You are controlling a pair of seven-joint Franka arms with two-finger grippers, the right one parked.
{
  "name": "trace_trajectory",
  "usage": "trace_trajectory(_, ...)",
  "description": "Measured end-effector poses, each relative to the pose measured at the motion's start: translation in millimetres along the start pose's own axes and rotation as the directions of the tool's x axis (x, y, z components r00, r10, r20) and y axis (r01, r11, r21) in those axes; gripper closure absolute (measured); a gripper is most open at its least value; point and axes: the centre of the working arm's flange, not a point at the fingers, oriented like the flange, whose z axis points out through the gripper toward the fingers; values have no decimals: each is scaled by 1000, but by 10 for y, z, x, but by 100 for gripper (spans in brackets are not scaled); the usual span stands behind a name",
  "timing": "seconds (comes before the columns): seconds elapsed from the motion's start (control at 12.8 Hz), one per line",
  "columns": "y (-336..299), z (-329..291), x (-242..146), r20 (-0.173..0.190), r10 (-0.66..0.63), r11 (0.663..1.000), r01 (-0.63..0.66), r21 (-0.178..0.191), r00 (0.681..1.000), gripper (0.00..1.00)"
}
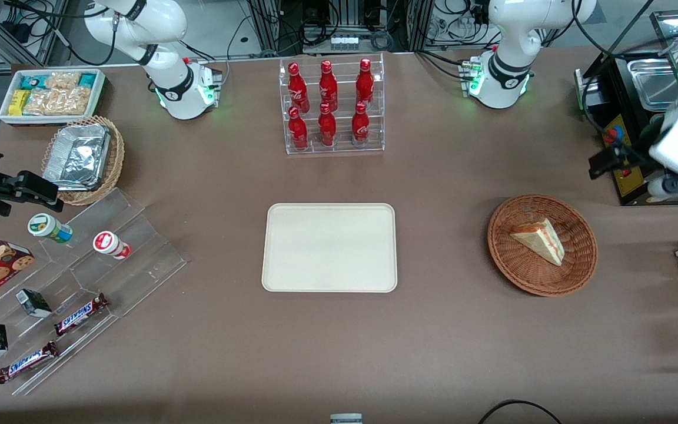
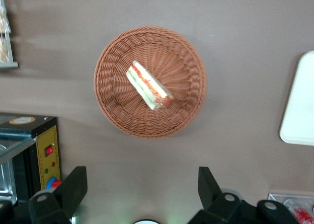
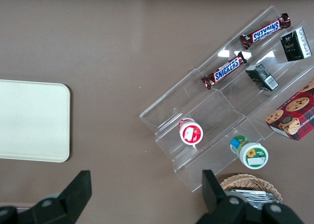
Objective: Place sandwich from basket to tray
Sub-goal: 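Move the open left gripper down over the sandwich in the wicker basket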
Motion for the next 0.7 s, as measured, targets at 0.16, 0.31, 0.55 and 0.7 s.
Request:
trace_trajectory(0.16,-66,311,228,20,-96,995,96,4,995,0)
trace_trajectory(0.31,-96,652,450,36,-207,978,207,14,978,0)
trace_trajectory(0.55,-167,1108,711,46,-332,943,331,17,942,0)
trace_trajectory(0.7,-318,1352,789,51,-438,898,439,-21,898,0)
